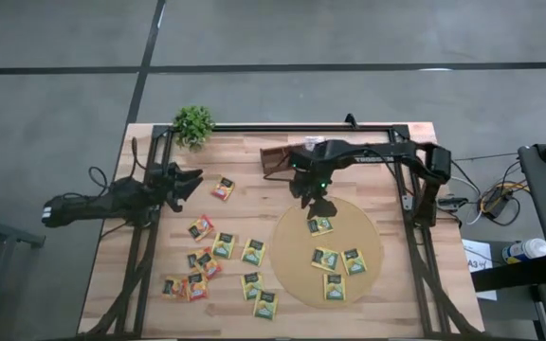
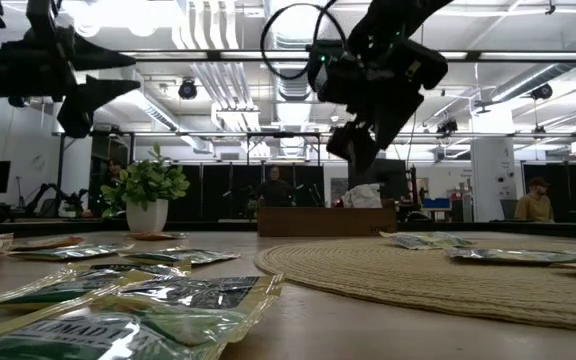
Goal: Pick & Place Tea
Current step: Adjust the wooden organizer
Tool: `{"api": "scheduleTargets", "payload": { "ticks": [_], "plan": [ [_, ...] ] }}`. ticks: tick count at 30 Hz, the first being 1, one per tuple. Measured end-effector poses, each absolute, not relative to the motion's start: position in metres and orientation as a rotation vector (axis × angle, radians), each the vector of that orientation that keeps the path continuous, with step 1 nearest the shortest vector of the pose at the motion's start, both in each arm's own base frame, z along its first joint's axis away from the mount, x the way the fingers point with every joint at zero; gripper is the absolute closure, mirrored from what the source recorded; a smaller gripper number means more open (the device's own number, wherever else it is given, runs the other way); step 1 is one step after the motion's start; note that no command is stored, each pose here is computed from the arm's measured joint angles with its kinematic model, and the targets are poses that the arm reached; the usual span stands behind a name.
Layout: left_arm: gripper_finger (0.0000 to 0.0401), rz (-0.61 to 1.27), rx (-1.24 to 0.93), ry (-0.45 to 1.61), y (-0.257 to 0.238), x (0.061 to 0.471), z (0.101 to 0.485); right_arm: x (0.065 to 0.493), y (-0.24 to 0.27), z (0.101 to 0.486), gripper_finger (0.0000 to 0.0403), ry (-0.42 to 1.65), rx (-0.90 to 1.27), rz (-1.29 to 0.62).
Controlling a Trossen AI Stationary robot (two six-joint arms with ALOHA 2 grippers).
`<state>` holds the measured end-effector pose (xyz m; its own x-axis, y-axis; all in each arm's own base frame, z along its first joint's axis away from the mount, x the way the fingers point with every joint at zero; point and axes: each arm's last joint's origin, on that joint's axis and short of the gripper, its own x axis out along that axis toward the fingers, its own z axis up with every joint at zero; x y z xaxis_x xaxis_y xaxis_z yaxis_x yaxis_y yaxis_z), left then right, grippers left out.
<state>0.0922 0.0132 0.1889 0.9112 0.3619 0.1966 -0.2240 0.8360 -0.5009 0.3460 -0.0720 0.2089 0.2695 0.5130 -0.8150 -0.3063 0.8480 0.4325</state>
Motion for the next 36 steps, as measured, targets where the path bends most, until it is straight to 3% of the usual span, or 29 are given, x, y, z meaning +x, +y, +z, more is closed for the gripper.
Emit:
{"api": "scheduleTargets", "payload": {
  "ticks": [13,22,30,36],
  "plan": [
    [0.0227,0.335,-0.553,-0.240,0.014,0.094,0.180,0.357,-0.074,0.173,0.0177,1.286,0.335,0.502],
    [0.0227,0.329,-0.573,-0.250,0.014,0.094,0.182,0.362,-0.084,0.180,0.0177,1.219,0.313,0.399],
    [0.0227,0.326,-0.575,-0.257,0.014,0.094,0.182,0.394,-0.126,0.221,0.0177,0.964,0.354,-0.099],
    [0.0227,0.325,-0.578,-0.259,0.014,0.093,0.183,0.418,-0.158,0.226,0.0177,0.872,0.515,-0.211]
  ]
}}
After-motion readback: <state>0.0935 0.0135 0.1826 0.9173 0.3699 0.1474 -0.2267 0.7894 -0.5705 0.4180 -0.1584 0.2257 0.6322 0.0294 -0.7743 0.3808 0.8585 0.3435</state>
